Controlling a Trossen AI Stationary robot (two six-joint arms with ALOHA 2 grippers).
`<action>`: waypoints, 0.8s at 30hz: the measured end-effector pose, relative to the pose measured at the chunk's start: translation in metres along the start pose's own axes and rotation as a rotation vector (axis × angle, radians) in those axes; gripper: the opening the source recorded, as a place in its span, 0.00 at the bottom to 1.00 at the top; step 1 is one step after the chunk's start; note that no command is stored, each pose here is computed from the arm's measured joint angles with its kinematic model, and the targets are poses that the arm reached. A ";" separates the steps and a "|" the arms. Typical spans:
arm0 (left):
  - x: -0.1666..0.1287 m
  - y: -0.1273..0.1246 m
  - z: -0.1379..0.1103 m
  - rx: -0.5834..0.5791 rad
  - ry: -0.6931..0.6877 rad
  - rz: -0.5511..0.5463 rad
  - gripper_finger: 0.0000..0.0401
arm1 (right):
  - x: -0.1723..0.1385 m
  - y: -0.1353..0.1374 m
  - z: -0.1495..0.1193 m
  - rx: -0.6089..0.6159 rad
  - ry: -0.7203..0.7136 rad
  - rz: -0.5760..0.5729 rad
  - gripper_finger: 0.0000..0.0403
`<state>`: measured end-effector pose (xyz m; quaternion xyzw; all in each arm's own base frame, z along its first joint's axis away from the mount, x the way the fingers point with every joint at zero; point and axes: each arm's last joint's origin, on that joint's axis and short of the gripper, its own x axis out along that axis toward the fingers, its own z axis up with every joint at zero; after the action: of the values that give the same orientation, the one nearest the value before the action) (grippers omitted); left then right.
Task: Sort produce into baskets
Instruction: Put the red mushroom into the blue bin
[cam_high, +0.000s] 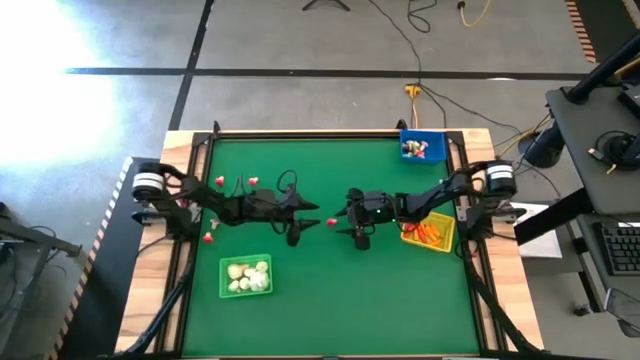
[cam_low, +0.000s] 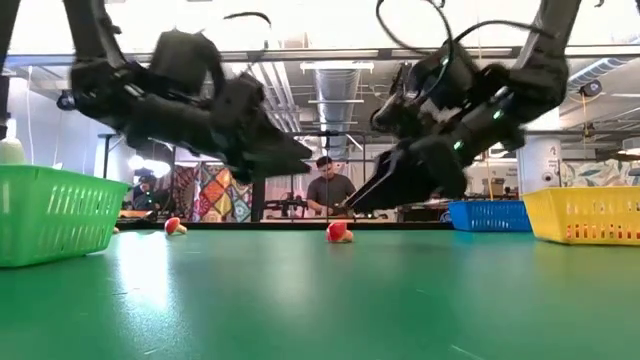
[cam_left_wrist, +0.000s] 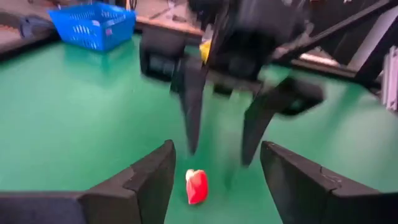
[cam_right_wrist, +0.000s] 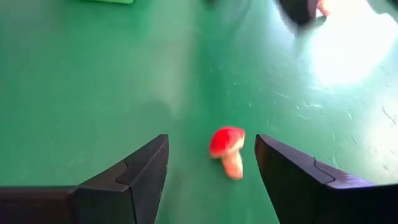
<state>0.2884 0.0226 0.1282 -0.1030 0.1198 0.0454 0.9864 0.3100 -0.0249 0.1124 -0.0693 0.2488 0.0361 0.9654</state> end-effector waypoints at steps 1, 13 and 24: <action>-0.005 -0.001 0.002 0.000 -0.011 0.000 0.55 | 0.003 -0.002 -0.002 0.002 -0.001 -0.006 0.58; -0.043 -0.006 0.004 -0.037 -0.062 -0.027 0.51 | 0.026 -0.016 -0.029 0.040 0.011 0.011 0.50; -0.074 -0.004 0.010 -0.046 -0.122 0.045 0.49 | 0.045 -0.020 -0.033 0.042 -0.001 0.054 0.27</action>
<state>0.2190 0.0159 0.1567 -0.1201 0.0605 0.0763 0.9880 0.3356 -0.0482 0.0643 -0.0421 0.2508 0.0566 0.9655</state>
